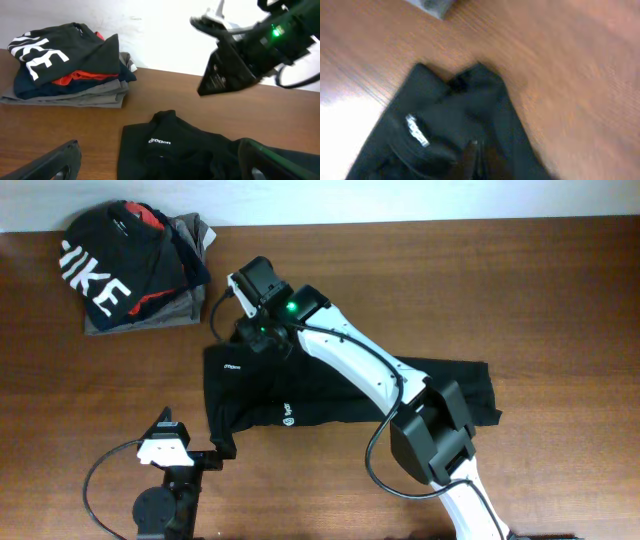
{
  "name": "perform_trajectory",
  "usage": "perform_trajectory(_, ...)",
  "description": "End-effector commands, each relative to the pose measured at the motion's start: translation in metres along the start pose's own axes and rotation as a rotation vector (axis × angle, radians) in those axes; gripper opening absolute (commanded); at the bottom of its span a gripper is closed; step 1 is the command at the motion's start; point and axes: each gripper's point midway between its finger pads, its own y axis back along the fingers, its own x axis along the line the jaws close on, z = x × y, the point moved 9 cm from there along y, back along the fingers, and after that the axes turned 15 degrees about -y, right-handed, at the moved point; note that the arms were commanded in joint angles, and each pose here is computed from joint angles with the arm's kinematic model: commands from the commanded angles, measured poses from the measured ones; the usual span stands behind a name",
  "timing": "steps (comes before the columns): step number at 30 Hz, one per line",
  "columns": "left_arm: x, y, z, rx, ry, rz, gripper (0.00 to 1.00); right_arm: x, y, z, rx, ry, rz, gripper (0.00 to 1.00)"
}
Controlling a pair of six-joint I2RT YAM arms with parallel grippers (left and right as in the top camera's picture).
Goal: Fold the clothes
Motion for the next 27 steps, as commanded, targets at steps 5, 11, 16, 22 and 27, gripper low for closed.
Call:
perform_trajectory(5, 0.0, 0.0, -0.002, 0.001, -0.013, 0.0, 1.0, -0.031, -0.021, -0.045, 0.201, 0.094, -0.087, 0.47)
perform_trajectory(11, 0.0, 0.0, -0.001, 0.0, -0.013, 0.0, 1.0, -0.036, -0.05, -0.078, 0.288, 0.084, -0.011, 0.48)
perform_trajectory(16, 0.0, 0.0, -0.001, 0.0, -0.013, 0.0, 0.99, -0.027, -0.057, -0.082, 0.278, 0.083, 0.094, 0.48)
perform_trajectory(22, 0.0, 0.0, -0.001, 0.0, -0.013, 0.0, 0.99, -0.013, -0.054, -0.079, 0.264, 0.102, 0.128, 0.48)
perform_trajectory(27, 0.0, 0.0, -0.001, 0.0, -0.013, 0.0, 0.99, 0.003, -0.048, -0.076, 0.269, 0.109, 0.228, 0.5)
